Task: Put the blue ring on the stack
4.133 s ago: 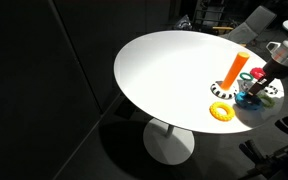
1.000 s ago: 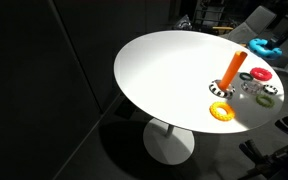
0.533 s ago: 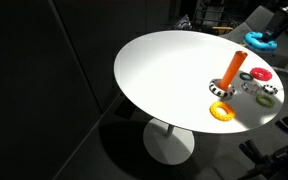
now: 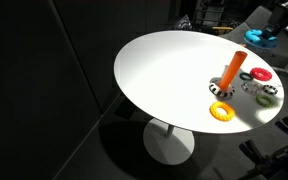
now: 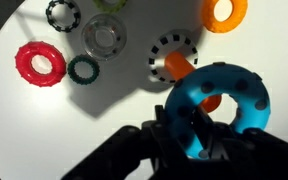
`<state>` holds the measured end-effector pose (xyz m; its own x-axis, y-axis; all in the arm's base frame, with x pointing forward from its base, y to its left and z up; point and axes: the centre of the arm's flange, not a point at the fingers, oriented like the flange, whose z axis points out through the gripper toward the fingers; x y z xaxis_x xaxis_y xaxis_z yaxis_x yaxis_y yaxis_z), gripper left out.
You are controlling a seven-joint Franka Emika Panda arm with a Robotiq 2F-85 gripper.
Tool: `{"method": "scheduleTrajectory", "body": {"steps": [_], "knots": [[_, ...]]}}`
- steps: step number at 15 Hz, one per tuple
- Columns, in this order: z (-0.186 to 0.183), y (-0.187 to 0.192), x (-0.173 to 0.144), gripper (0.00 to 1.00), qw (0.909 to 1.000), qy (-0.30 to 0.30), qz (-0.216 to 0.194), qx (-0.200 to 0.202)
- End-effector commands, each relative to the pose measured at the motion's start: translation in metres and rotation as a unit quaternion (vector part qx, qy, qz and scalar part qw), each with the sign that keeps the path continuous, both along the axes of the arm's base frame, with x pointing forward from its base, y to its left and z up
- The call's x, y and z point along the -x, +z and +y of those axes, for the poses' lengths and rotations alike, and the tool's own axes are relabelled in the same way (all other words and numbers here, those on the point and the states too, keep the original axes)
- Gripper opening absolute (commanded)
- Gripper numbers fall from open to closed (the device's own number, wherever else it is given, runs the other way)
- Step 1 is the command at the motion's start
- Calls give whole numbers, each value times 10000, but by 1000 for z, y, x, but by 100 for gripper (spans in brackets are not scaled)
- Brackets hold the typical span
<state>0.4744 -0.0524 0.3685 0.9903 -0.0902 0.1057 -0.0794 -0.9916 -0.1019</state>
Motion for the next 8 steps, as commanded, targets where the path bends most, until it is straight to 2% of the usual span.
{"method": "scheduleTrajectory", "body": {"steps": [1,8], "knots": [[-4,2,-24,11,9998,-43,165,65],[4,-16,-40,11,9993,46,355,94]]}}
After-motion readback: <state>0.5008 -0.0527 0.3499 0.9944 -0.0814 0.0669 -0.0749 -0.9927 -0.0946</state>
